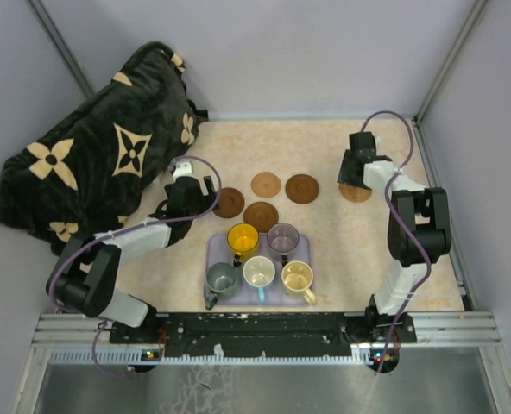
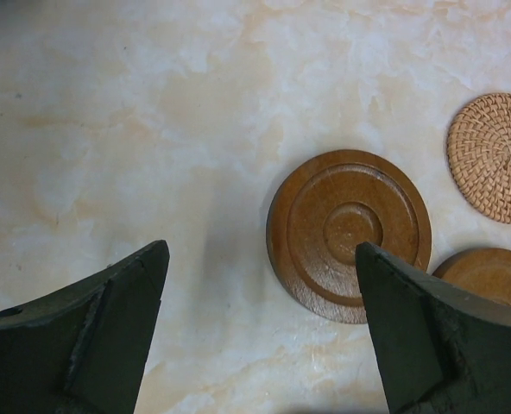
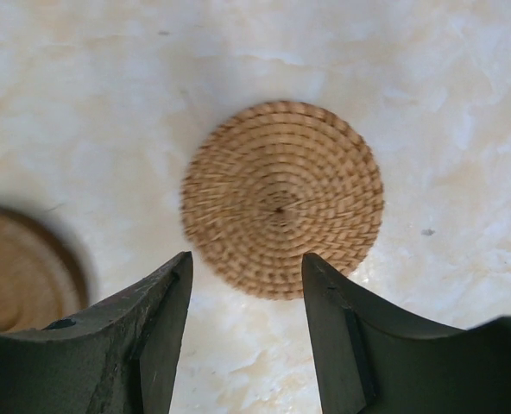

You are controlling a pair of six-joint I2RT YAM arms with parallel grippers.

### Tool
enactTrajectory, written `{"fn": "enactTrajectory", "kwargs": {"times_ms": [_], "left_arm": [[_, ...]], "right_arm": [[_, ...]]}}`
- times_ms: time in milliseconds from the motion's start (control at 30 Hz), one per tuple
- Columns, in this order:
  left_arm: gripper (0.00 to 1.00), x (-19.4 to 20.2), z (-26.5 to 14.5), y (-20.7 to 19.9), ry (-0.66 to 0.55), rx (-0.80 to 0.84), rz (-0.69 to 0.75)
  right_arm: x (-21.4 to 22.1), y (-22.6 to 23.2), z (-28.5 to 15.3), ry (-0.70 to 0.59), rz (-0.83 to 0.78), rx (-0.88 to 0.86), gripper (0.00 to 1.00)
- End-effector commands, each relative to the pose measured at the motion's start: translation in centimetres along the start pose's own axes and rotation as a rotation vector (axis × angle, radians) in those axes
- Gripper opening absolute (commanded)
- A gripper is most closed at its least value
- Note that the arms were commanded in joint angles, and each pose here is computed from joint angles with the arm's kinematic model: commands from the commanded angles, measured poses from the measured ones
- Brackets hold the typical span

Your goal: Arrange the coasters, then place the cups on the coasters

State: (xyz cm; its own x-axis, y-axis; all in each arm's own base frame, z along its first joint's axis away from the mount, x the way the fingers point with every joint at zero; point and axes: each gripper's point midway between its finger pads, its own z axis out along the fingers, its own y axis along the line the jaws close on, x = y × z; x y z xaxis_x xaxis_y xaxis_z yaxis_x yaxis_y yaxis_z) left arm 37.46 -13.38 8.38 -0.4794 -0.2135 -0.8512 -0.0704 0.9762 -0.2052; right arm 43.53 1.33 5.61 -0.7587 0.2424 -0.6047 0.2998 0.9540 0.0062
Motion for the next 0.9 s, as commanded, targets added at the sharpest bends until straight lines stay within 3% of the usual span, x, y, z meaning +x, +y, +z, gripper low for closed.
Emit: {"fn": "enactTrajectory", "kwargs": {"times_ms": [0, 200, 400, 867], "left_arm": [[0.93, -1.9, 1.6, -0.8, -0.041, -0.008, 0.032], [0.84, 0.0, 3.0, -0.2, 0.044, -0.060, 0.066], [0.75, 1.4, 3.9, 0.3, 0.104, -0.097, 0.091], [0.71, 4.3, 4.4, -0.8, 0.219, -0.041, 0.089]], "right_arm": [[-3.4, 6.2, -5.0, -0.131, -0.125, -0.177, 0.54], [-1.5, 14.0, -5.1, -0.096, -0.299, -0.286, 0.52], [-0.2, 19.5, -4.4, -0.092, -0.372, -0.341, 0.51], [2.2, 25.4, -3.6, -0.055, -0.444, -0.465, 0.39]]}}
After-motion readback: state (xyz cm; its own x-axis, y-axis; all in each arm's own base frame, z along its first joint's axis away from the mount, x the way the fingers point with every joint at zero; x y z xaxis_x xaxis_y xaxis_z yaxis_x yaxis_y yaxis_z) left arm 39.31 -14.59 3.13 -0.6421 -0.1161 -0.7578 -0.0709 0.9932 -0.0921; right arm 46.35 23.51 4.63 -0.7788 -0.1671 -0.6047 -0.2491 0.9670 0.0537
